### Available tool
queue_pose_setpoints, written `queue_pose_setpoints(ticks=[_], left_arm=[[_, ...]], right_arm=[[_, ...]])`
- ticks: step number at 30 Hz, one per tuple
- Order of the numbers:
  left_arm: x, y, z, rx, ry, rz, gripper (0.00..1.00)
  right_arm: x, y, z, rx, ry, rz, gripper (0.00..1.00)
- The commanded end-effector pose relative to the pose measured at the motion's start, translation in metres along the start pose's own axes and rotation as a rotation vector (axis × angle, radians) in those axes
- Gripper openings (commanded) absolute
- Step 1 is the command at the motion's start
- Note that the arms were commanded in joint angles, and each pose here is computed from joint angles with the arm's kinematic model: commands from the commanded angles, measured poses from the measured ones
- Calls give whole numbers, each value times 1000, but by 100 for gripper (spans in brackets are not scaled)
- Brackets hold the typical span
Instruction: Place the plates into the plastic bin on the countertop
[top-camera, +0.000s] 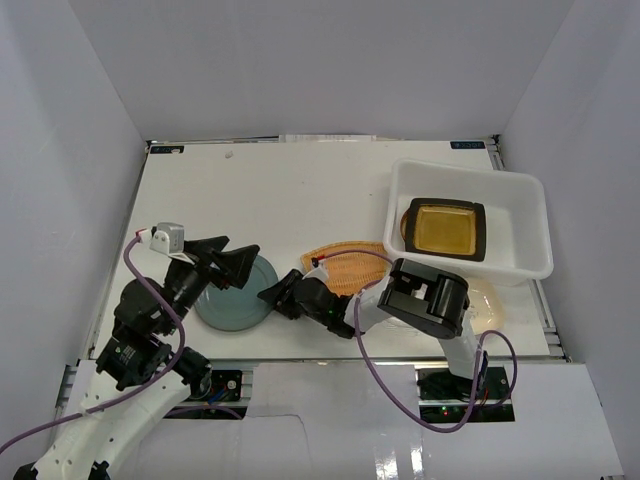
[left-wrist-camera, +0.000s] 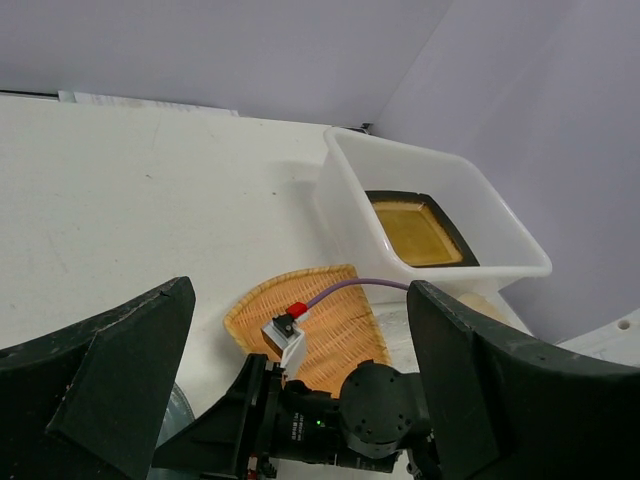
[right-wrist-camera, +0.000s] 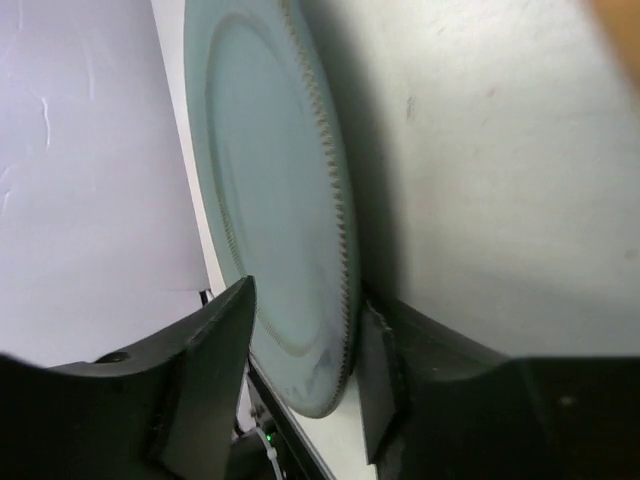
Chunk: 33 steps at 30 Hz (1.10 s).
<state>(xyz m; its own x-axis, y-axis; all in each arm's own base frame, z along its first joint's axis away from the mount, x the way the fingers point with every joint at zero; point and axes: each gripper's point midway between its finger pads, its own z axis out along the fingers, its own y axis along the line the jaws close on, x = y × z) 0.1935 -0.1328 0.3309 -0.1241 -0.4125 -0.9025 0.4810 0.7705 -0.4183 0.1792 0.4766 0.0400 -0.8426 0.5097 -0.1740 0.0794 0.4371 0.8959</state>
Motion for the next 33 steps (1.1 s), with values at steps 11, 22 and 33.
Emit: queue_pose_setpoints(ticks=[11,22,33], left_arm=[[4,4,7,-23,18,10,98],[-69,-41,-18,96,-85,-38,98],[51,-54,18,225,306,-253,98]], right_arm=[[-12,28,5,-108,-13,-135,8],[-100,176,-65,-348,-186,-372,8],[-332,130,-261,-184,-732,-308,8]])
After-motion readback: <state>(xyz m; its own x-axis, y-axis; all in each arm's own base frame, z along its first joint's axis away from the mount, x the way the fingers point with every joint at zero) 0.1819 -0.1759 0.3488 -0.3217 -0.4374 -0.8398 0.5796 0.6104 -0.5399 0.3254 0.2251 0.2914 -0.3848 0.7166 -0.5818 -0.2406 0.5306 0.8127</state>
